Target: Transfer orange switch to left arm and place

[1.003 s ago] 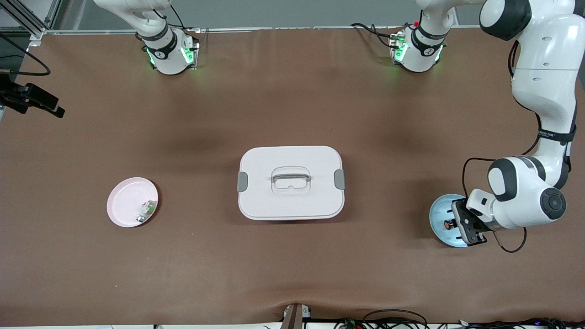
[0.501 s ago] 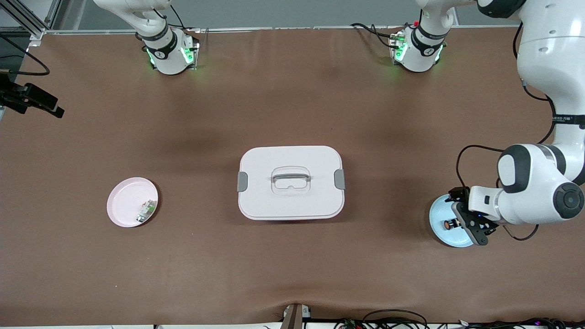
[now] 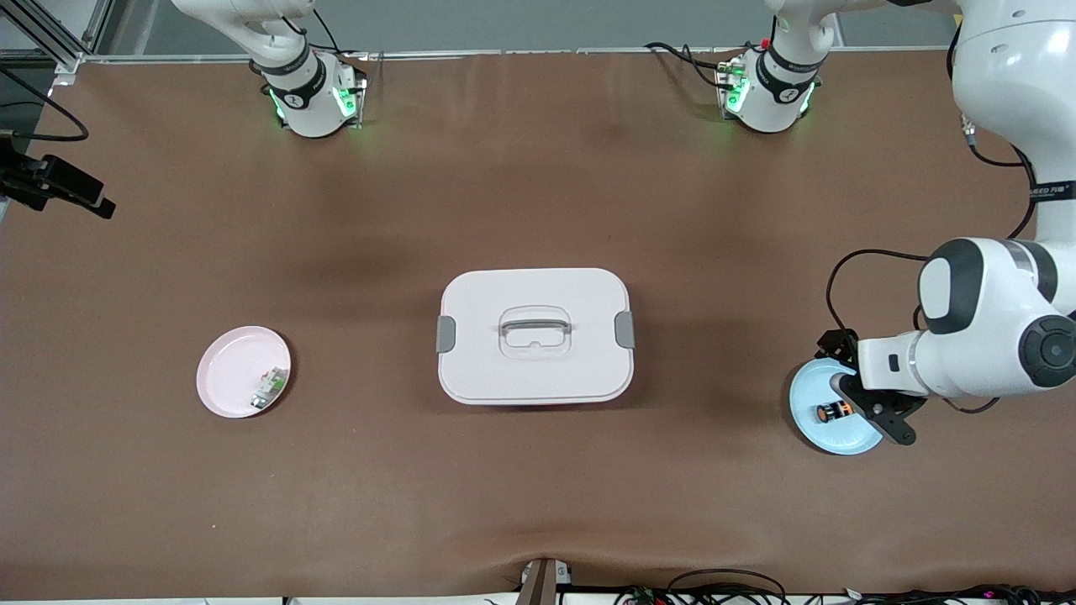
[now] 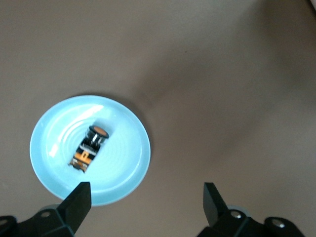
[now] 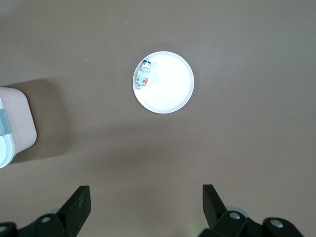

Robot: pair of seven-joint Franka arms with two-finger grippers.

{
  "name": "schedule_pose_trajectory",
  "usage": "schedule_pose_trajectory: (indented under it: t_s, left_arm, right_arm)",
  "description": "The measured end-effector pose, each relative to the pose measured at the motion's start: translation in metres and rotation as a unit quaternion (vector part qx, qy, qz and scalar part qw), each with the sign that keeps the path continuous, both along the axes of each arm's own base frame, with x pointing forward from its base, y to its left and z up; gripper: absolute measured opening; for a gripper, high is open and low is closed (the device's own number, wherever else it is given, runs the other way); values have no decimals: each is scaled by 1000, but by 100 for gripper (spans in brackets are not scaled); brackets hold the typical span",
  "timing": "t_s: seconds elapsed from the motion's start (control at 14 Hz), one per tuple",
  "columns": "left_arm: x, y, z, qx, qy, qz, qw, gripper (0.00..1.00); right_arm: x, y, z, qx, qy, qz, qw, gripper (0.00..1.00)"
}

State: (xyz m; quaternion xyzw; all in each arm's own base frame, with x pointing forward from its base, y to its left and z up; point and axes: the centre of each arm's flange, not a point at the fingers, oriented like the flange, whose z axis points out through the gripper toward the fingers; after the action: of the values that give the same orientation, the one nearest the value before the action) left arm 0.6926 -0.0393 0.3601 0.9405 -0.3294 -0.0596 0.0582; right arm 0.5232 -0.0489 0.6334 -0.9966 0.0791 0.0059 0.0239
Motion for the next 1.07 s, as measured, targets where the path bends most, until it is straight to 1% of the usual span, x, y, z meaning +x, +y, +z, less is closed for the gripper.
schedule_pose_trajectory:
  t_s: [0.14,0.29,0.43,0.64,0.72,0.86,1.07]
  left_arm:
    - [-8,-15,21,17,13,68,997,100]
    - [-17,-31,45,33,16,133,990,100]
    - [-24,-36,70,44,14,192,980,100]
    - [-37,-33,112,58,6,276,959,100]
    - [-42,-33,124,60,2,291,955,100]
    - [-48,-30,145,61,-10,303,951,100]
    - [-46,1,163,84,-38,319,943,100]
  right_arm:
    - [0,-2,4,-1,-5,-2,1000,100]
    - [1,-6,9,-2,-11,-6,1000,100]
    - [2,-9,10,-2,-12,-8,1000,100]
    - [7,-9,8,-3,-12,-8,1000,100]
    - [9,-9,8,-3,-13,-8,1000,100]
    - [12,-9,9,-4,-15,-8,1000,100]
    - [14,-10,9,-4,-15,-8,1000,100]
